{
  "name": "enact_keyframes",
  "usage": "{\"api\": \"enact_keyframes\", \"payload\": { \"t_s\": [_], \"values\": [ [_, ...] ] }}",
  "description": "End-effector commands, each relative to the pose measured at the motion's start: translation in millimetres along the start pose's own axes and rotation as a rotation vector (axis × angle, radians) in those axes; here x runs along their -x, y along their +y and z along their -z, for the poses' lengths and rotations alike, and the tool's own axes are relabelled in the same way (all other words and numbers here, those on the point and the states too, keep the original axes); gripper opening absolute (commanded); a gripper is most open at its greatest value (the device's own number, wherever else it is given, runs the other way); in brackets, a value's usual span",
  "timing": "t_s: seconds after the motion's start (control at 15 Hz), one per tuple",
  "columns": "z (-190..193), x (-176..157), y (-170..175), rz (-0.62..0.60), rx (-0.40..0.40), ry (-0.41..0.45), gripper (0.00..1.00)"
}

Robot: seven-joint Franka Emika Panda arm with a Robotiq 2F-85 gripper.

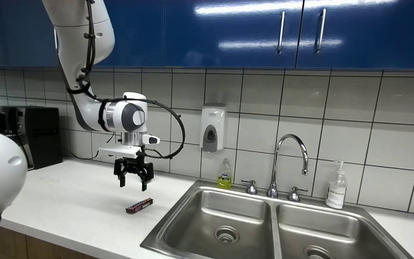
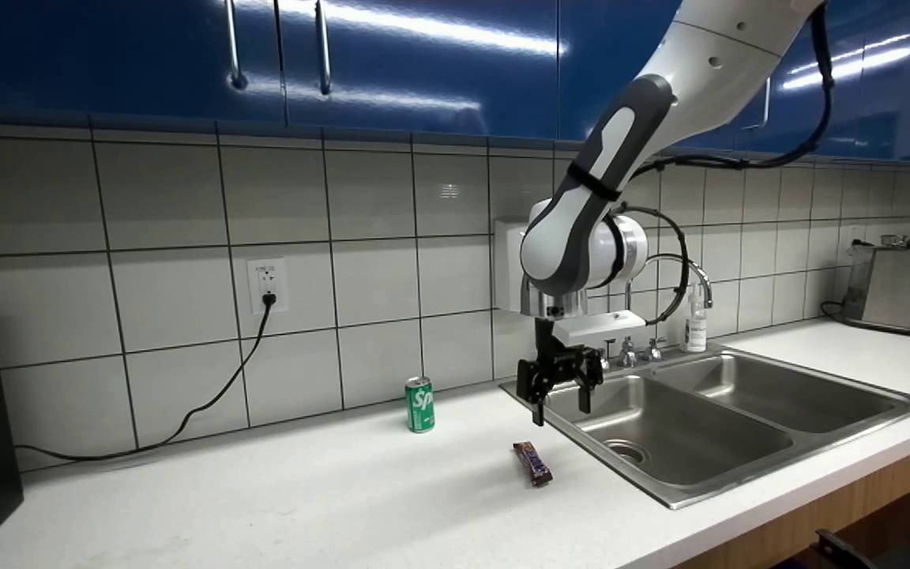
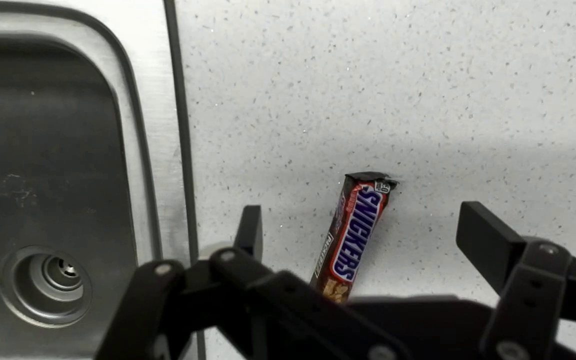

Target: Put the chocolate bar inside the sink

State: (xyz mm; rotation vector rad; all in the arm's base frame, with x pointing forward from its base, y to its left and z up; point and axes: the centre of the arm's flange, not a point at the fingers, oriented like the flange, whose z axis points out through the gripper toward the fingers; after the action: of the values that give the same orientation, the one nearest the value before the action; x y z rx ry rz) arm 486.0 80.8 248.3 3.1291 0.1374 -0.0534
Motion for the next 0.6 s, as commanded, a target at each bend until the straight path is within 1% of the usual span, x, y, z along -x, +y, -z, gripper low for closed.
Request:
{"api": "enact_keyframes", "payload": {
  "t_s": [0.0,0.27,0.47,0.53],
  "values": [
    [-19.3,-22.6,-8.8,-0.028,0.021,-0.020,1.00],
    [-38.8,-29.0,-15.7,-0.039,0.020,-0.045,1.00],
    [-45.7,-33.7,-19.4,-0.034,0.023,-0.045,1.00],
    [-44.4,-22.9,-15.7,-0.023,0.005,-0.059,1.00]
  ]
}}
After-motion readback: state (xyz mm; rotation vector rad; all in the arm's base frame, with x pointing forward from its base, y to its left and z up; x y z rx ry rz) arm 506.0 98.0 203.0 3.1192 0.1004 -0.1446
